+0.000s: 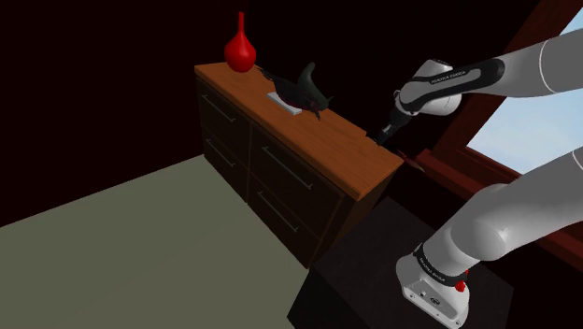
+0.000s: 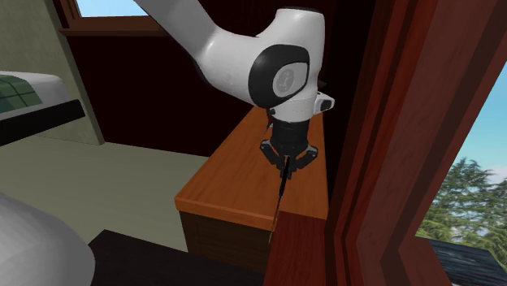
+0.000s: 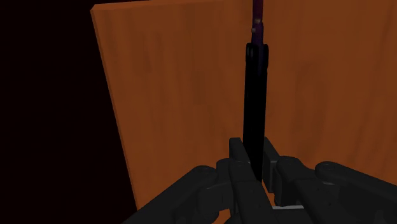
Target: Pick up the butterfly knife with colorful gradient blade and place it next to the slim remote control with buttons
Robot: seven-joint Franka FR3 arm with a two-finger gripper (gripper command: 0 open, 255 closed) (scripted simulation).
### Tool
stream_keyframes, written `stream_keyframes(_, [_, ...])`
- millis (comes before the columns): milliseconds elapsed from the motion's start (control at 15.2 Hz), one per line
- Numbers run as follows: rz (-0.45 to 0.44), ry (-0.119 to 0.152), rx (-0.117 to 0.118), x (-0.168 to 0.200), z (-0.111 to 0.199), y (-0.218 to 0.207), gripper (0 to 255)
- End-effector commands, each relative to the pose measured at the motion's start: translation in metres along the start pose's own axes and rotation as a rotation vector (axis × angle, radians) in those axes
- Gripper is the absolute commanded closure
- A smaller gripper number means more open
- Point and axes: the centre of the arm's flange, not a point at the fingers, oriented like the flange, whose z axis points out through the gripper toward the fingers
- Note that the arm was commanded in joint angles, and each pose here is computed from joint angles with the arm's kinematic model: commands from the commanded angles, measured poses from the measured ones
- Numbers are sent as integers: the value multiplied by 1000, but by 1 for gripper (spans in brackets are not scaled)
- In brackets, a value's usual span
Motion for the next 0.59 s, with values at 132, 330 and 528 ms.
stream_keyframes(132, [0,-1,0,3,-20,1,255])
stream_keyframes(330, [0,-1,0,6,-36,0,255])
stream_keyframes(528, [0,-1,0,8,-52,0,255])
